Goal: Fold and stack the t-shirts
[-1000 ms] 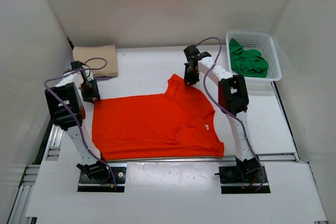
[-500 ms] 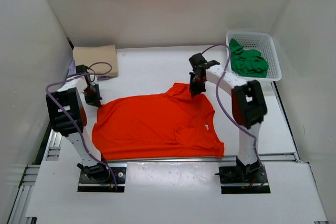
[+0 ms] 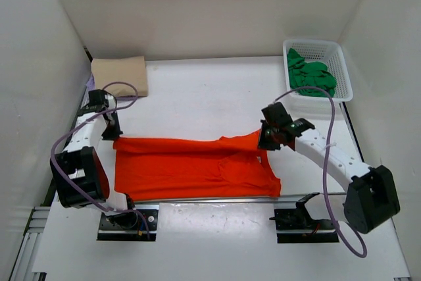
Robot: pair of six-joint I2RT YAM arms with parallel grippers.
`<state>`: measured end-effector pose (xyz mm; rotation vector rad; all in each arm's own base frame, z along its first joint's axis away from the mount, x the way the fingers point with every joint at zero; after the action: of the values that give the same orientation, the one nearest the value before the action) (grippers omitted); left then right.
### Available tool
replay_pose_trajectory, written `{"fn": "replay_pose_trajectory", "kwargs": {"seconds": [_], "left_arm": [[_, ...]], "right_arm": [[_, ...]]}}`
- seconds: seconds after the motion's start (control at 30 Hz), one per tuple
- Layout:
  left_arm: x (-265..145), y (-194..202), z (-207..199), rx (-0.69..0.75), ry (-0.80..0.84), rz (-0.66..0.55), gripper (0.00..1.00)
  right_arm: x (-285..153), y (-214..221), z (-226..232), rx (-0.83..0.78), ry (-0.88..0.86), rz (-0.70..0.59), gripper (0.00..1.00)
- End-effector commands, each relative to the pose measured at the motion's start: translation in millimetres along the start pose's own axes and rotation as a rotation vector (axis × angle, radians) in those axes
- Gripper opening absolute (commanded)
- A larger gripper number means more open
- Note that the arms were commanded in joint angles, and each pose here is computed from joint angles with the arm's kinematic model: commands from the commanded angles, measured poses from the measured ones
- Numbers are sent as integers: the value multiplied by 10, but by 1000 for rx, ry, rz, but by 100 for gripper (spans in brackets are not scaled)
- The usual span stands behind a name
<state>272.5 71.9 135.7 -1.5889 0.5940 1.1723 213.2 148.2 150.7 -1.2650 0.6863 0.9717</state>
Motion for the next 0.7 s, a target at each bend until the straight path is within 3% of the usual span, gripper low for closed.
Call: {"fn": "replay_pose_trajectory", "kwargs": {"seconds": [0.0,0.4,0.53,0.6,0.67], "left_arm": [[13,121,97,1,-68,5,10],[180,337,129,12,-91,88,10],[151,73,40,13,-60,41,10],[94,-164,-23,16,-47,-12,10],[98,-299,-47,14,-44,-30,10]], "right_arm": [[-45,130,-69,55,26,-32,0],[209,491,25,67,29,74,0],[245,191,86,55,33,37,0],[171,-170,203,39,16,-30,0],[242,-347,173,49,50,-8,0]]}}
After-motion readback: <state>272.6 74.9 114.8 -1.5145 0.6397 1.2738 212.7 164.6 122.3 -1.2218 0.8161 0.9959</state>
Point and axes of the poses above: each gripper's point midway between its finger pads, its own x axis out along the fingers, its own z axis along the line the jaws close on, y = z × x, the point moved 6 cm from there along -x, back along the fingers, and after that the axes turned 9 degrees about -x, right-handed, at the moved point
